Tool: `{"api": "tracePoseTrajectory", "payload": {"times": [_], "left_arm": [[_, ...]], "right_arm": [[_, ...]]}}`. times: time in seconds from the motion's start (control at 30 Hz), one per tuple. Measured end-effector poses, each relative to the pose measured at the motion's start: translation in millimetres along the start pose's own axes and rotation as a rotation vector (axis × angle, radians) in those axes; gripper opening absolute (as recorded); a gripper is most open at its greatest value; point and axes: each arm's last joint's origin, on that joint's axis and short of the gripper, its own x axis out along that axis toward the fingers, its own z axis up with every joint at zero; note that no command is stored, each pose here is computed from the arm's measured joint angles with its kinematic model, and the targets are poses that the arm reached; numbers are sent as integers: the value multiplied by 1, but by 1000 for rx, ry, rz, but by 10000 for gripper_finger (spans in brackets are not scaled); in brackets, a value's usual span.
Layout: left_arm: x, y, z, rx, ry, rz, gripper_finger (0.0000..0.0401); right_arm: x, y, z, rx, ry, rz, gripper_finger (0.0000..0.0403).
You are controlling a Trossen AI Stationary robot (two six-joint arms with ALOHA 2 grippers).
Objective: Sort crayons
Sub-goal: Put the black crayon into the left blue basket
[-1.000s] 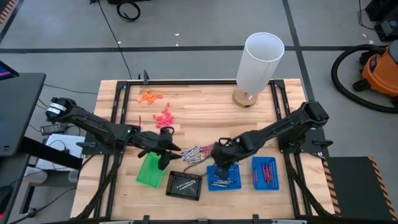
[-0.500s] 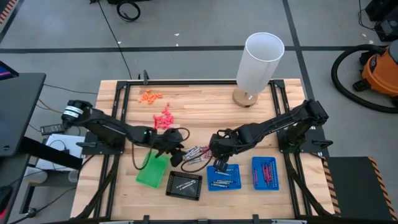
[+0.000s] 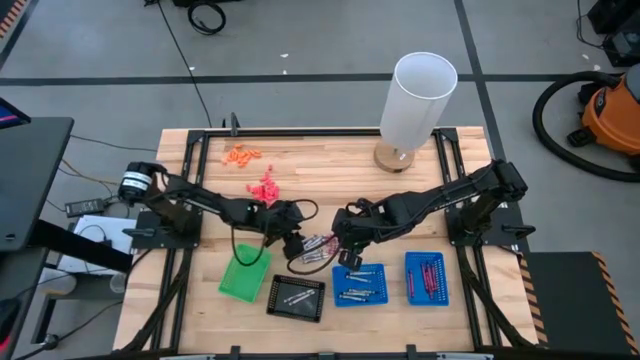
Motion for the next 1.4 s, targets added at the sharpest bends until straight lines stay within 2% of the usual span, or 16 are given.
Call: {"api": "tracePoseTrajectory", "payload": {"times": [0.3, 0.5, 0.73, 1.1, 1.33, 1.4], "left_arm": [[20, -2, 16, 66, 103, 69, 192], [28, -3, 13, 66, 153, 21, 192], [28, 3, 15, 55, 159, 31, 186], [27, 12, 13, 152, 204, 94, 91], [26, 13, 12, 160, 212, 111, 18], [26, 13, 12, 155, 211, 112, 10]], "right_arm": [[0, -2, -1, -1, 16, -4, 111], [0, -2, -2, -6, 29, -11, 111], [0, -2, -2, -19, 30, -8, 111], [0, -2, -2, -19, 29, -6, 112], [0, -2, -2, -19, 29, -6, 112], [0, -2, -2, -18, 30, -6, 112]]}}
